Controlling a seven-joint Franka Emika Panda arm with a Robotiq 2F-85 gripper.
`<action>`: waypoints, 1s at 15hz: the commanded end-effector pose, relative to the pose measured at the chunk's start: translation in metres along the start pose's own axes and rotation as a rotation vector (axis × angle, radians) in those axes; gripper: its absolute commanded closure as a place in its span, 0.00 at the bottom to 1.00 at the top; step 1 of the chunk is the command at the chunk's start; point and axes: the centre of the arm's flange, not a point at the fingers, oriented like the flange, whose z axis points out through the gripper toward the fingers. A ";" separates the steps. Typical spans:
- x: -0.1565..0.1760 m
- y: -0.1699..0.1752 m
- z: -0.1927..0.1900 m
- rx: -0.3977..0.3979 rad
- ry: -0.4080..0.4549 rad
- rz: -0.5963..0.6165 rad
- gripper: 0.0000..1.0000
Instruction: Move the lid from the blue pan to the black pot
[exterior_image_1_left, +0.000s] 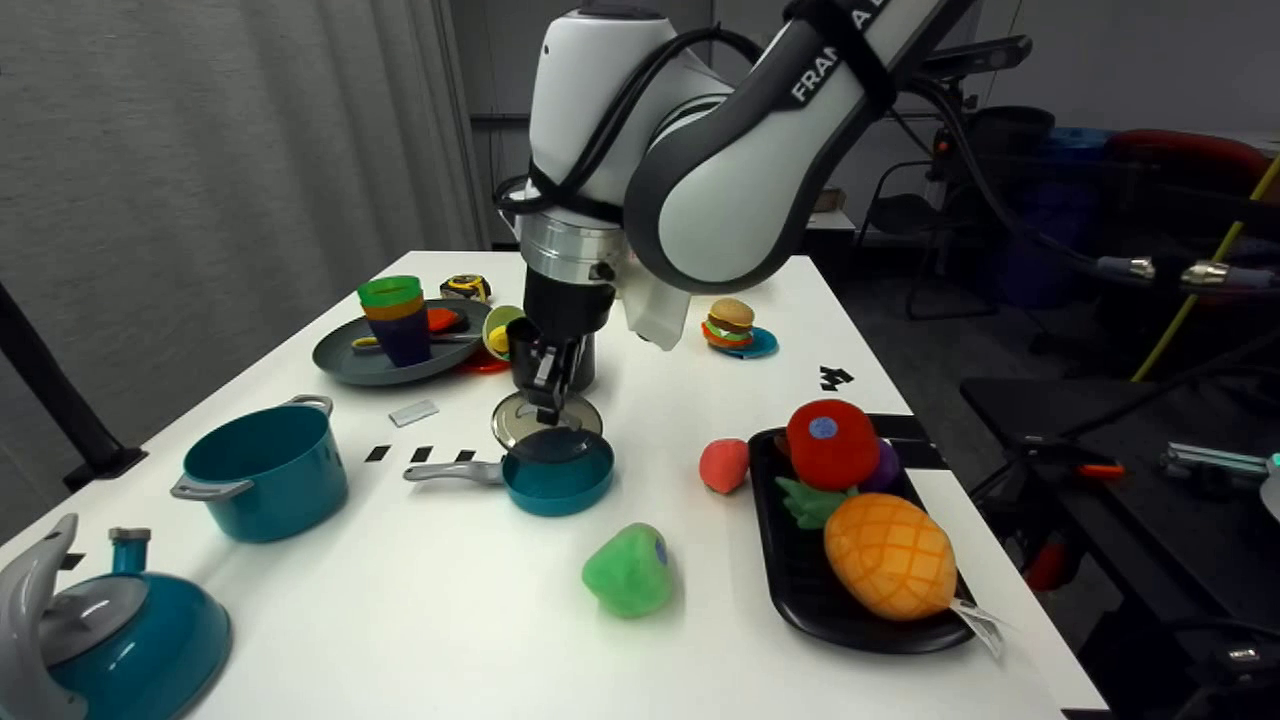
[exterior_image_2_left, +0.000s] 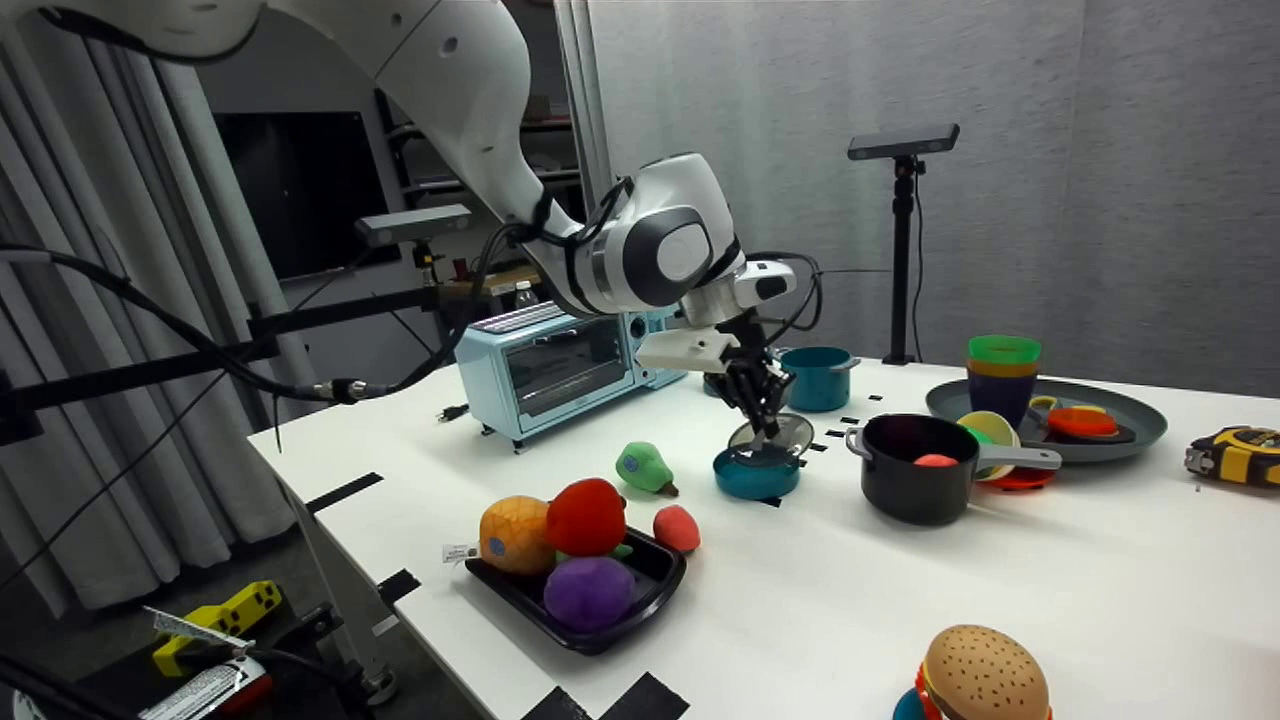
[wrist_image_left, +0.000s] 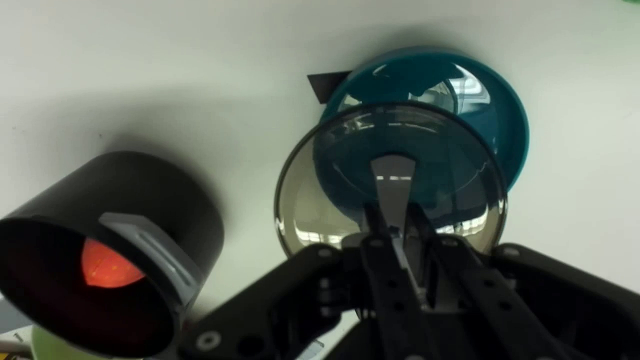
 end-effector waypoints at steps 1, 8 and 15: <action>-0.005 0.003 -0.040 -0.006 -0.008 0.029 0.96; 0.018 0.004 -0.085 0.041 -0.108 0.057 0.96; 0.047 0.045 -0.102 0.056 -0.154 0.179 0.96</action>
